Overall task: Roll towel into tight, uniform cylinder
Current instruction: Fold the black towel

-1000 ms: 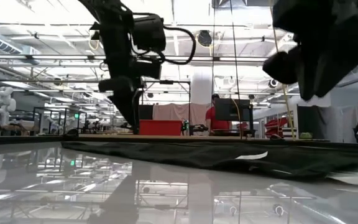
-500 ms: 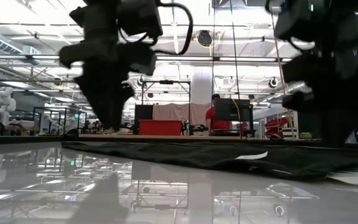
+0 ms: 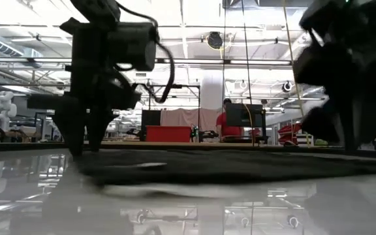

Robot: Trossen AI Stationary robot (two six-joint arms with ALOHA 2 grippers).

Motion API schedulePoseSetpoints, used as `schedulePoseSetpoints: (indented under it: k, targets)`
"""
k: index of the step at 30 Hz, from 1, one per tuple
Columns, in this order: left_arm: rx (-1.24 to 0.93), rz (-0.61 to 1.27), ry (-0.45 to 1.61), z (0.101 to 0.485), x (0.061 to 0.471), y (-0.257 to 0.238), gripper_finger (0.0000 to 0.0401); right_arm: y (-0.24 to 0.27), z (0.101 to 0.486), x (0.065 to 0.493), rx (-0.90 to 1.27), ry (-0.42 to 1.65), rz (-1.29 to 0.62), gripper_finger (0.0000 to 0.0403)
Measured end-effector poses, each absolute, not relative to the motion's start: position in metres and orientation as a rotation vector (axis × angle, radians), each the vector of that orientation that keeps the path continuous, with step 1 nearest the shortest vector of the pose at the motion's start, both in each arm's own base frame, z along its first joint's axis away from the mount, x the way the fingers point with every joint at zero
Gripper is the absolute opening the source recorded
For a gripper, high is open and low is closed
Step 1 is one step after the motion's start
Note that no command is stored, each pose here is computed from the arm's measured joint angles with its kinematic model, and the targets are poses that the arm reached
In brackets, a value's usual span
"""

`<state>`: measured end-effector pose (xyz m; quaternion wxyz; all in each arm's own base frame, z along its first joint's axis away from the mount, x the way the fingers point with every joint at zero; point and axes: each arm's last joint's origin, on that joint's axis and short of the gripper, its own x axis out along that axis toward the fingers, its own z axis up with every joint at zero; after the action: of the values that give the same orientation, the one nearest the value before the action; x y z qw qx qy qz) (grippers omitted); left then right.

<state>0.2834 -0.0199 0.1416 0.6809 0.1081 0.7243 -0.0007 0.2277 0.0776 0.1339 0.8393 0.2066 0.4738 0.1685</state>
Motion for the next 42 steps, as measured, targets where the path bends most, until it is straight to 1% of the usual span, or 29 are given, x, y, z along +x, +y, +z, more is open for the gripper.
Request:
schedulePoseSetpoints:
  k: [4,8,11,14,18,22,25,28,33,38,42]
  targets:
    - [0.413,0.084,1.675,0.144,0.279,0.001,0.0231,0.086,0.139,0.237,0.495,0.896,0.416,0.0068]
    - [0.446,0.178,1.695,0.157,0.275,0.018,0.0231,0.088,0.15,0.242,0.522,0.792,0.478,0.0068]
    - [0.395,0.228,1.694,0.172,0.271,0.023,0.0231,0.087,0.162,0.24,0.521,0.745,0.511,0.0068]
    - [0.316,0.268,1.629,0.191,0.268,0.022,0.0231,0.082,0.175,0.229,0.472,0.743,0.492,0.0068]
    - [0.083,0.252,1.469,0.215,0.265,0.01,0.0231,0.072,0.185,0.204,0.386,0.825,0.389,0.0079]
    - [-0.082,0.163,1.31,0.231,0.267,-0.014,0.0231,0.061,0.191,0.173,0.338,0.958,0.314,0.0115]
    - [-0.06,0.076,1.234,0.235,0.27,-0.041,0.0231,0.054,0.194,0.153,0.324,1.044,0.257,0.0141]
    - [0.0,-0.021,1.181,0.232,0.273,-0.073,0.0231,0.048,0.196,0.135,0.313,1.107,0.21,0.0157]
    - [0.053,-0.142,1.074,0.222,0.28,-0.121,0.0231,0.045,0.202,0.125,0.32,1.076,0.176,0.0161]
    - [0.069,-0.249,0.979,0.208,0.287,-0.16,0.0231,0.043,0.201,0.124,0.308,1.083,0.086,0.0153]
    - [0.041,-0.267,0.977,0.192,0.289,-0.179,0.0231,0.044,0.198,0.126,0.31,1.107,0.066,0.0145]
